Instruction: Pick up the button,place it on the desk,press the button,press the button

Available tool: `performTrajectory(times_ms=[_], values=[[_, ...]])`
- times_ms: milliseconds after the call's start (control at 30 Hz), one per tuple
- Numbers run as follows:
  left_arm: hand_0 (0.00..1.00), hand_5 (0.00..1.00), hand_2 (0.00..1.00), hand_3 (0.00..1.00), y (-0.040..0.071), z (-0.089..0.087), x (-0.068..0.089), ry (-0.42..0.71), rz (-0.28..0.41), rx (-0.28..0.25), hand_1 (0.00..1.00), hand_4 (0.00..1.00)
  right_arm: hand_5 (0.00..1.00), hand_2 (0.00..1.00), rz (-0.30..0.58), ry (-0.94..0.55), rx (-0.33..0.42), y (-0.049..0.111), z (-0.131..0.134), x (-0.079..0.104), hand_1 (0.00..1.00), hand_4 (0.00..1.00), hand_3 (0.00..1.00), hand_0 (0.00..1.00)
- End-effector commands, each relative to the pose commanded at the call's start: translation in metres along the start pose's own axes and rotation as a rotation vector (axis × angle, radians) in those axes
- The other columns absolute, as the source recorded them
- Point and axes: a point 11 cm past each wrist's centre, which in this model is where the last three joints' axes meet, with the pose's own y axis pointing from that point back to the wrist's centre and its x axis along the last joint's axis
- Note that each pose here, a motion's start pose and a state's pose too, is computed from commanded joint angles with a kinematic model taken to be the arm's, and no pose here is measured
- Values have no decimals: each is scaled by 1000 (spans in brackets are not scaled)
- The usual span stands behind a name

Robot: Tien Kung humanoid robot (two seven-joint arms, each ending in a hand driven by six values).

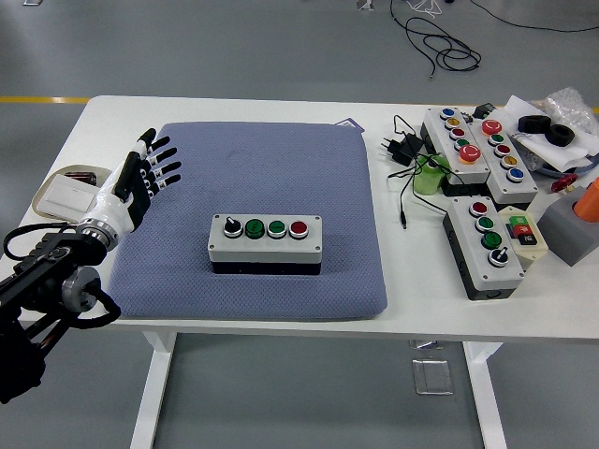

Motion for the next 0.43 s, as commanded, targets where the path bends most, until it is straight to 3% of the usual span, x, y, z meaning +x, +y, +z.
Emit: performTrajectory(times_ms=[433], values=[[817, 998, 915, 935, -2, 5, 6, 17, 16, -12, 857, 686, 226, 617, -2, 4, -8, -1, 3, -1, 479, 301, 563, 638]])
